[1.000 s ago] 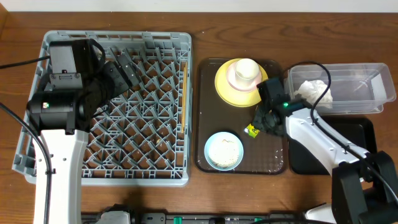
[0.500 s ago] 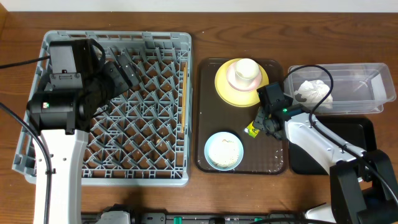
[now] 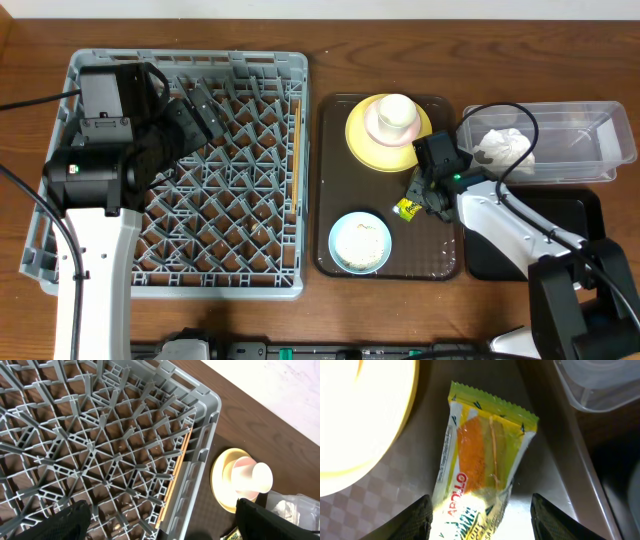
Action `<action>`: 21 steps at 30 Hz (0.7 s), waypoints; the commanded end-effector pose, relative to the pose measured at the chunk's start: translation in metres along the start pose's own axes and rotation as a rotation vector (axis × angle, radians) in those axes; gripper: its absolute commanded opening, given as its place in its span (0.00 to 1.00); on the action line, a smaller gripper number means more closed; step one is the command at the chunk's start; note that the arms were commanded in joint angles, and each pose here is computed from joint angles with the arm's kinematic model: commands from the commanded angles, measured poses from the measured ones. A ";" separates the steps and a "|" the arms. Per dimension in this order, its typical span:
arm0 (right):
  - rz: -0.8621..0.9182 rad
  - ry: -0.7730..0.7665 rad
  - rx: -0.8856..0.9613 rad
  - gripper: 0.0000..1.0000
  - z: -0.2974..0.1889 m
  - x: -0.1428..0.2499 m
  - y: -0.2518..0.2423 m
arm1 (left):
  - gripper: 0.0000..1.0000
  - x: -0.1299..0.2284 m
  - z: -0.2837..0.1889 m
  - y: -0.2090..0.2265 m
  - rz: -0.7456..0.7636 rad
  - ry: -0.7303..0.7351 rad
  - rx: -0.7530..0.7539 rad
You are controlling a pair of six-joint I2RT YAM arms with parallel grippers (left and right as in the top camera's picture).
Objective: Sort waste into correct bins and load items into the dishwasher rack
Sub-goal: 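Close the right gripper on the snack wrapper and lift it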
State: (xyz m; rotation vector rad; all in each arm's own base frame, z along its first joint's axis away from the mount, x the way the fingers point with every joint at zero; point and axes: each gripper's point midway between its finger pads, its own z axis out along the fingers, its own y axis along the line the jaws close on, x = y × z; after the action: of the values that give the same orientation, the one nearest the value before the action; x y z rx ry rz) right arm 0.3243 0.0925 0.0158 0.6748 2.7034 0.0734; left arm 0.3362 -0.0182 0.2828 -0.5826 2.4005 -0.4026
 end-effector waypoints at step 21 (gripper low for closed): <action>0.013 0.000 -0.006 0.58 0.000 0.003 0.003 | 0.94 -0.002 -0.001 -0.001 0.007 -0.002 0.005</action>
State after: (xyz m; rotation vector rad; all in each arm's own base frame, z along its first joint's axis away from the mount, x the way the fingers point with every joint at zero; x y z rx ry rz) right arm 0.3224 0.0924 0.0075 0.6861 2.7224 0.0613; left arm 0.3362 -0.0182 0.2828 -0.5826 2.4005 -0.4026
